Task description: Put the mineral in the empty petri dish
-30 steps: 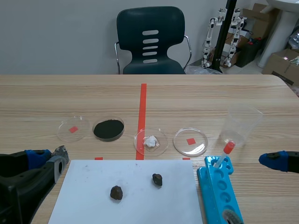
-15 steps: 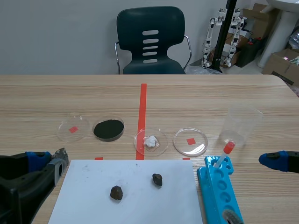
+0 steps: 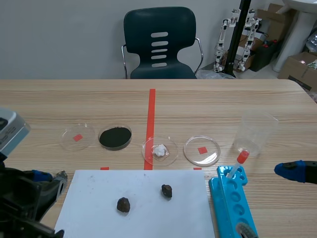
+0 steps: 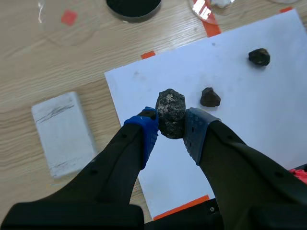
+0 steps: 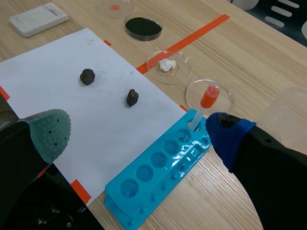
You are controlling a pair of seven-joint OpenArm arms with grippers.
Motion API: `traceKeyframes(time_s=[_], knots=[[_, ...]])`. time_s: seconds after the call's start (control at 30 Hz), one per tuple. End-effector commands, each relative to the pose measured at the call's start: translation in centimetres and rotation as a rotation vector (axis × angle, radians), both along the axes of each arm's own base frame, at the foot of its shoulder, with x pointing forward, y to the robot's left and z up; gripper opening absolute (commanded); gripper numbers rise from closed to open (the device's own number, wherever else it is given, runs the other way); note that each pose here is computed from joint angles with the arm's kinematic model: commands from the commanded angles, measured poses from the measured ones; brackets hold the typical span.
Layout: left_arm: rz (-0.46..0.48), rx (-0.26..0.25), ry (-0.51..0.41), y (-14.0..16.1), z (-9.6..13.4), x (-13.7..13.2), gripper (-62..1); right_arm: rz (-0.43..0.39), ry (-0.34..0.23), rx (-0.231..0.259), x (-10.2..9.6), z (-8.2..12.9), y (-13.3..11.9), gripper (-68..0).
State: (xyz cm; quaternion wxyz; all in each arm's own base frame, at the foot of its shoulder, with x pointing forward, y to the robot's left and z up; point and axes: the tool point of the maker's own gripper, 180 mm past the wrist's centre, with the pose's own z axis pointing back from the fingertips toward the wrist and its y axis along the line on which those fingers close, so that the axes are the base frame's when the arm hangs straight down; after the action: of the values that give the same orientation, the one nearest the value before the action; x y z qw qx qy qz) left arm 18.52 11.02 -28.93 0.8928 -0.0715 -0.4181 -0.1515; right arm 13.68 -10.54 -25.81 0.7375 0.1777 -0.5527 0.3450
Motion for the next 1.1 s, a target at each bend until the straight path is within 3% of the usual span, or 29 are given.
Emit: traceKeyframes(time_s=[0.0,0.33,1.07], knots=[[0.003,-0.019,0.012,-0.2,-0.3,0.2,-48.3,-0.001,-0.017,0.016,0.3,0.5,0.2,-8.8],[0.111,-0.008,0.155,0.5,-4.1,1.1,-48.3,-0.001,-0.017,0.016,0.3,0.5,0.2,-8.8],[0.202,0.039,0.305,0.4,-8.5,4.4,-48.3,-0.001,-0.017,0.016,0.3,0.5,0.2,-8.8]])
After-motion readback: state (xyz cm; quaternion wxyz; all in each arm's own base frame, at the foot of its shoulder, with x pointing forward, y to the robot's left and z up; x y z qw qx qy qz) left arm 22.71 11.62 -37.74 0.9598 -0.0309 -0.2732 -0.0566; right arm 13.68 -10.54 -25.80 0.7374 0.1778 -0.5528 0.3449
